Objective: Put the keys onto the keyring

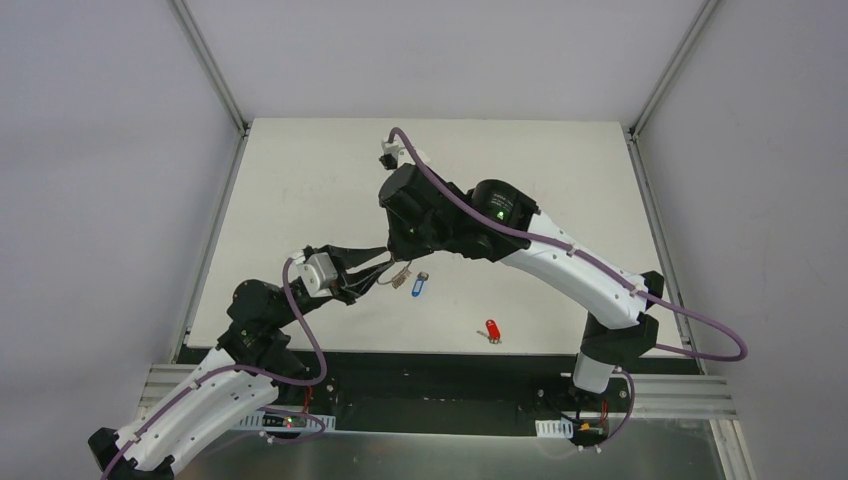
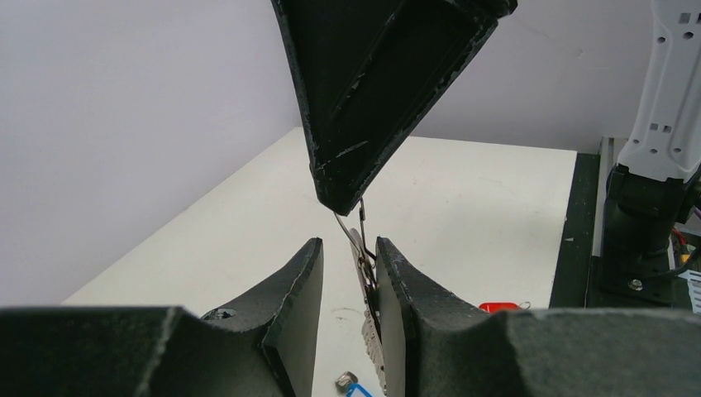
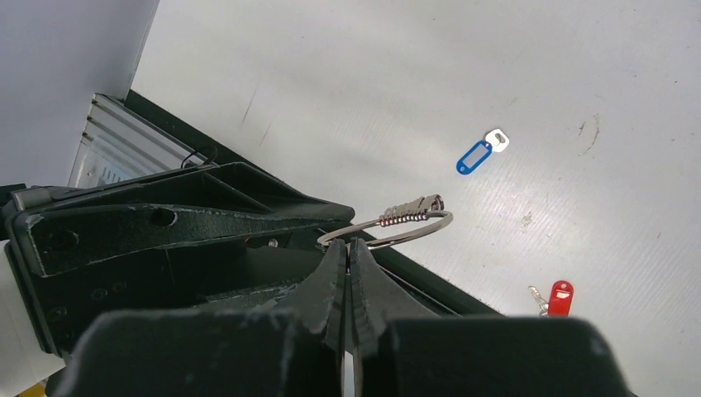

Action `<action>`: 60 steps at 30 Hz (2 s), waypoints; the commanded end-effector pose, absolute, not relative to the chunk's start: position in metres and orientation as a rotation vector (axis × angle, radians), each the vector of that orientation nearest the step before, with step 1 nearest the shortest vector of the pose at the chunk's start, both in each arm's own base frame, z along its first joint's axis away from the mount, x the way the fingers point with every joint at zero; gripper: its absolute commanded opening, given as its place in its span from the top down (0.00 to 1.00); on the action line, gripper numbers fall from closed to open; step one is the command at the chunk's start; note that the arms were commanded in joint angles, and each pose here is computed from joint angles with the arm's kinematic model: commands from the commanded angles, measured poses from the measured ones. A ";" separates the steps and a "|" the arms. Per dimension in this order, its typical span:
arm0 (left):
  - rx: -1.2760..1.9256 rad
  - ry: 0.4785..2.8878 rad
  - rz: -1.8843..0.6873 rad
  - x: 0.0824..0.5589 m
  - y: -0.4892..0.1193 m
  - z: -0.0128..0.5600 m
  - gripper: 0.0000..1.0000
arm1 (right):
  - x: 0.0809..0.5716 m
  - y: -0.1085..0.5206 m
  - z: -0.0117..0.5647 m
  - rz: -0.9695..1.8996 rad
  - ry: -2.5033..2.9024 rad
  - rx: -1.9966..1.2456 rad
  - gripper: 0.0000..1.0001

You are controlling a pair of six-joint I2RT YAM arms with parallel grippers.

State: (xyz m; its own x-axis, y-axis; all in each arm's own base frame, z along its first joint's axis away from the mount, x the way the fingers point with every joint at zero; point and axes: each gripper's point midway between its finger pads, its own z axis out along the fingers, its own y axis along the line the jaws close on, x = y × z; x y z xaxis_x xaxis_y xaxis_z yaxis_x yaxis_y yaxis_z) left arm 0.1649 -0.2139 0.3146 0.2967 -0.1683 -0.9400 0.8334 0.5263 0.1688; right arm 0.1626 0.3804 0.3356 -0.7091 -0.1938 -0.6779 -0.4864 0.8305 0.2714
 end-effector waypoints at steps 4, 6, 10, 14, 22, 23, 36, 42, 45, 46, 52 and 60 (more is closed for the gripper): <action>0.755 1.031 -0.780 0.161 -0.216 0.323 0.72 | 0.159 0.378 0.374 0.685 2.248 -0.471 1.00; 0.754 1.029 -0.782 0.161 -0.217 0.323 0.72 | 0.159 0.379 0.375 0.689 2.247 -0.473 1.00; 0.753 1.030 -0.787 0.162 -0.217 0.322 0.72 | 0.158 0.381 0.375 0.694 2.245 -0.477 1.00; 0.753 1.025 -0.799 0.161 -0.219 0.323 0.72 | 0.157 0.382 0.374 0.694 2.247 -0.480 1.00; 0.750 1.015 -0.811 0.158 -0.219 0.326 0.74 | 0.157 0.385 0.374 0.694 2.247 -0.486 1.00; 0.749 1.013 -0.814 0.158 -0.219 0.327 0.74 | 0.157 0.385 0.372 0.690 2.249 -0.487 1.00; 0.734 1.001 -0.797 0.153 -0.211 0.331 0.73 | 0.160 0.384 0.368 0.661 2.250 -0.485 1.00; 0.738 1.003 -0.808 0.152 -0.212 0.331 0.73 | 0.159 0.385 0.368 0.666 2.250 -0.486 1.00; 0.744 1.010 -0.814 0.153 -0.214 0.329 0.73 | 0.159 0.385 0.369 0.671 2.250 -0.485 1.00; 0.745 1.012 -0.817 0.153 -0.214 0.329 0.73 | 0.158 0.386 0.369 0.672 2.249 -0.484 1.00; 0.745 1.020 -0.821 0.154 -0.216 0.329 0.73 | 0.157 0.387 0.368 0.677 2.250 -0.488 1.00; 0.744 1.023 -0.827 0.156 -0.218 0.329 0.73 | 0.157 0.388 0.368 0.677 2.249 -0.494 1.00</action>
